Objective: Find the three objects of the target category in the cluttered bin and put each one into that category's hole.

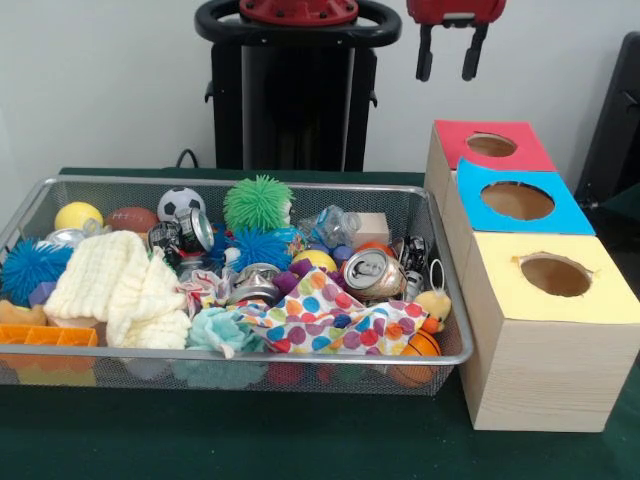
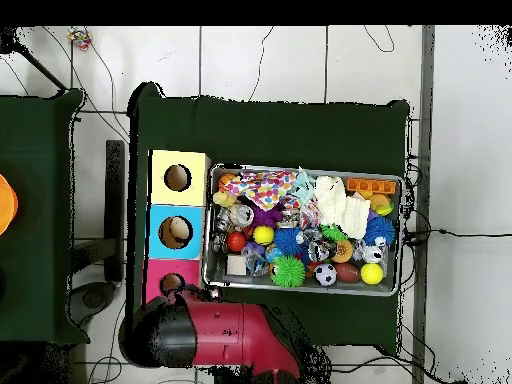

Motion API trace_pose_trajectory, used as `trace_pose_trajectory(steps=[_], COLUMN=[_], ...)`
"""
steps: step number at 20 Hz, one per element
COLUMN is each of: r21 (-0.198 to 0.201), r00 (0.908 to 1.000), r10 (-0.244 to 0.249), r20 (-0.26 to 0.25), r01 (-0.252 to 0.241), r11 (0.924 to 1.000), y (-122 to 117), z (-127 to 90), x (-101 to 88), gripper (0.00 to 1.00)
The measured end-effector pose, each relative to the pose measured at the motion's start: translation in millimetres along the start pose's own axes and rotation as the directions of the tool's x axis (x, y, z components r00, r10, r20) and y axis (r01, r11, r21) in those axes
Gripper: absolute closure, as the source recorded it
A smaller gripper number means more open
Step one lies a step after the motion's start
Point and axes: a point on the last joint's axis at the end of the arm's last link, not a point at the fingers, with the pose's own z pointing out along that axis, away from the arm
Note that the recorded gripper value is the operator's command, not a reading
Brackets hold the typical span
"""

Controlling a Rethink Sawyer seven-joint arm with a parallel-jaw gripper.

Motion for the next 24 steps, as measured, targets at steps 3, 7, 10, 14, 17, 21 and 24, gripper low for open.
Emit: trace_pose_trajectory(steps=[3,7,10,14,17,21,24], r21=[0.0,0.003,0.007,0.017,0.026,0.037,0.047], r00=[1.0,1.0,0.9999,0.9993,0.9982,0.9962,0.9945], r10=[0.001,0.002,0.006,0.015,0.021,0.025,0.03], r20=[-0.001,0.007,0.015,0.035,0.056,0.083,0.1], r01=[-0.001,-0.002,-0.006,-0.016,-0.022,-0.028,-0.035], r11=[1.0,1.0,1.0,0.9997,0.9994,0.9989,0.9983], y=[-2,-5,-9,-16,-23,-30,-36], z=[6,11,14,20,27,36,42], x=[-9.2,-20.6,-28.0,-41.7,-55.6,-72.6,-82.5], gripper=[0.0,0.0,0.0,0.0,0.0,0.0,0.0])
